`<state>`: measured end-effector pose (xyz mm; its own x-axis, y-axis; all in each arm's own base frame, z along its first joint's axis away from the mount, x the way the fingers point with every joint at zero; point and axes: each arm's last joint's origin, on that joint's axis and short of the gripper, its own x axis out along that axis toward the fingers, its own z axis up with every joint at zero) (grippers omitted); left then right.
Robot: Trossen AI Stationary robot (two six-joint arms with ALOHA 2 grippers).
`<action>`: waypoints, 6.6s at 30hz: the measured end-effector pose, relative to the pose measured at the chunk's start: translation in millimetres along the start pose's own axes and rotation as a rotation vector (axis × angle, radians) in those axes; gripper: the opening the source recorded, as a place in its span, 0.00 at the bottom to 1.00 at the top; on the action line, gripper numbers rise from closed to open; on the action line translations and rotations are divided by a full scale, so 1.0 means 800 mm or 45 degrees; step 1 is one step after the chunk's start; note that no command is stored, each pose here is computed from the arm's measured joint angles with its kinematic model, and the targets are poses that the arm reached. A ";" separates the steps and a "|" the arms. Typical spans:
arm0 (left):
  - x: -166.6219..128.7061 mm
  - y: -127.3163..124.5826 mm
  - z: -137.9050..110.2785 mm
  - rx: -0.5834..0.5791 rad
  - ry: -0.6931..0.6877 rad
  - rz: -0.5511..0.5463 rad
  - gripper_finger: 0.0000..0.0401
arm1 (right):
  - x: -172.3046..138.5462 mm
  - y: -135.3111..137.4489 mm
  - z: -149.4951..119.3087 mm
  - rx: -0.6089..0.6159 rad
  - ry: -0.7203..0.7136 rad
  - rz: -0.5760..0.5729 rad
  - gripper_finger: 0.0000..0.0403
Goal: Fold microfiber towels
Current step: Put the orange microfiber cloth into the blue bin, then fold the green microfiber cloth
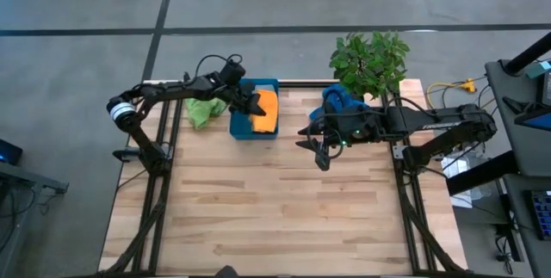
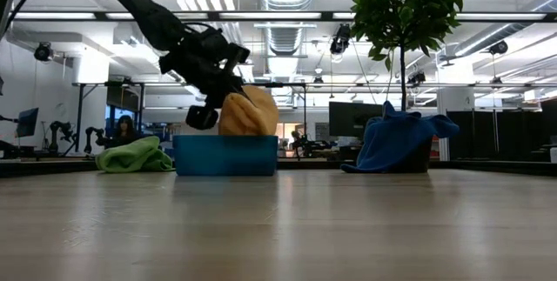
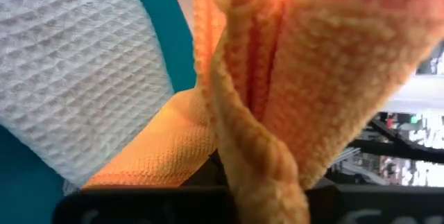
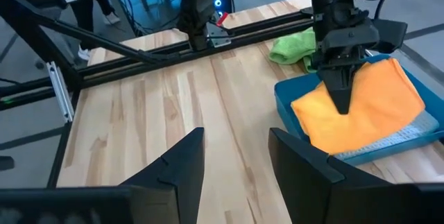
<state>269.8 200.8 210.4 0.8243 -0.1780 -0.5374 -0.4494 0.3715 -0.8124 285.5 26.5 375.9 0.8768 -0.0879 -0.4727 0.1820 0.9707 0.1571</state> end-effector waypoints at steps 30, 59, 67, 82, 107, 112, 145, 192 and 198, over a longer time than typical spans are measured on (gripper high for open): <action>0.043 0.038 -0.008 -0.178 0.088 0.088 0.00 | 0.001 -0.007 0.000 -0.025 0.008 -0.028 0.39; 0.034 0.027 0.021 0.054 -0.040 0.118 0.66 | 0.001 -0.007 0.001 -0.014 0.006 -0.026 0.38; 0.010 0.017 0.043 0.163 -0.041 0.255 0.66 | 0.001 -0.007 0.001 -0.014 0.006 -0.026 0.39; 0.011 0.031 0.039 0.145 0.055 0.372 0.62 | 0.001 -0.007 0.002 -0.017 -0.003 -0.023 0.39; -0.027 0.017 0.033 0.206 0.063 0.829 0.01 | 0.000 -0.013 0.010 -0.005 -0.057 -0.033 0.39; -0.028 0.019 0.034 0.224 0.046 0.895 0.10 | 0.000 -0.013 0.010 -0.001 -0.053 -0.034 0.38; 0.045 -0.008 -0.011 0.970 0.654 1.000 0.02 | 0.001 -0.017 0.011 -0.027 -0.056 -0.047 0.38; 0.042 -0.004 0.065 1.062 0.577 1.036 0.00 | 0.001 -0.017 0.016 0.008 -0.106 -0.038 0.37; 0.031 -0.007 0.087 1.007 0.491 1.065 0.00 | 0.001 -0.018 0.014 0.027 -0.082 -0.043 0.37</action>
<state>317.0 258.1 217.0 0.1625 0.1736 -0.9713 -0.3484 0.9311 0.1081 288.7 10.3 382.8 0.8966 -0.1352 -0.4216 0.2207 0.9620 0.1608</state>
